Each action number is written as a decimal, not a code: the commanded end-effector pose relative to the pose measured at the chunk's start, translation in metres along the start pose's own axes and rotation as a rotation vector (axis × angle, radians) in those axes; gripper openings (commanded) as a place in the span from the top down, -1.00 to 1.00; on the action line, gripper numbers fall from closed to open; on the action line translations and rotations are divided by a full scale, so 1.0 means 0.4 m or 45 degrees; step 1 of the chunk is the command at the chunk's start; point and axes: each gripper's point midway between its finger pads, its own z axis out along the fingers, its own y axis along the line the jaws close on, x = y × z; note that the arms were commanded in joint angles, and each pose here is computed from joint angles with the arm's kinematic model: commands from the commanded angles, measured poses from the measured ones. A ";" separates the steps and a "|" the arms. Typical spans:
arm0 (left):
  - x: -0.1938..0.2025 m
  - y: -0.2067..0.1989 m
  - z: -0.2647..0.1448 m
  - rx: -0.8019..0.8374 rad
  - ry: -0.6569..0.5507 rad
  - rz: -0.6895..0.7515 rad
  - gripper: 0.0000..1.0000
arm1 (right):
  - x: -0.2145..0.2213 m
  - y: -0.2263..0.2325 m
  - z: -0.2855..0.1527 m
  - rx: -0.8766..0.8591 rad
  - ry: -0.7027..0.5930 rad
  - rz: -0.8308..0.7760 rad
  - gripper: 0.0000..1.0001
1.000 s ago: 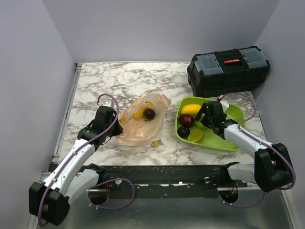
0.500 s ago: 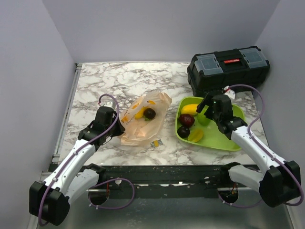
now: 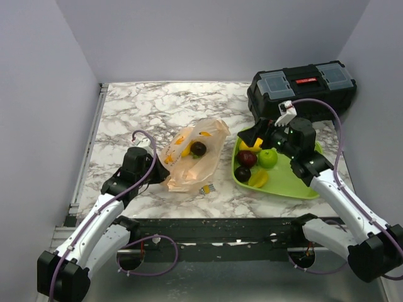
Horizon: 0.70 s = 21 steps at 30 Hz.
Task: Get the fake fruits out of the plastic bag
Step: Take out the fake fruit from the plastic bag.
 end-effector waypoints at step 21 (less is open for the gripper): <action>-0.035 0.011 -0.001 -0.060 -0.025 0.046 1.00 | 0.327 0.426 -0.038 -0.577 0.200 -0.409 -0.64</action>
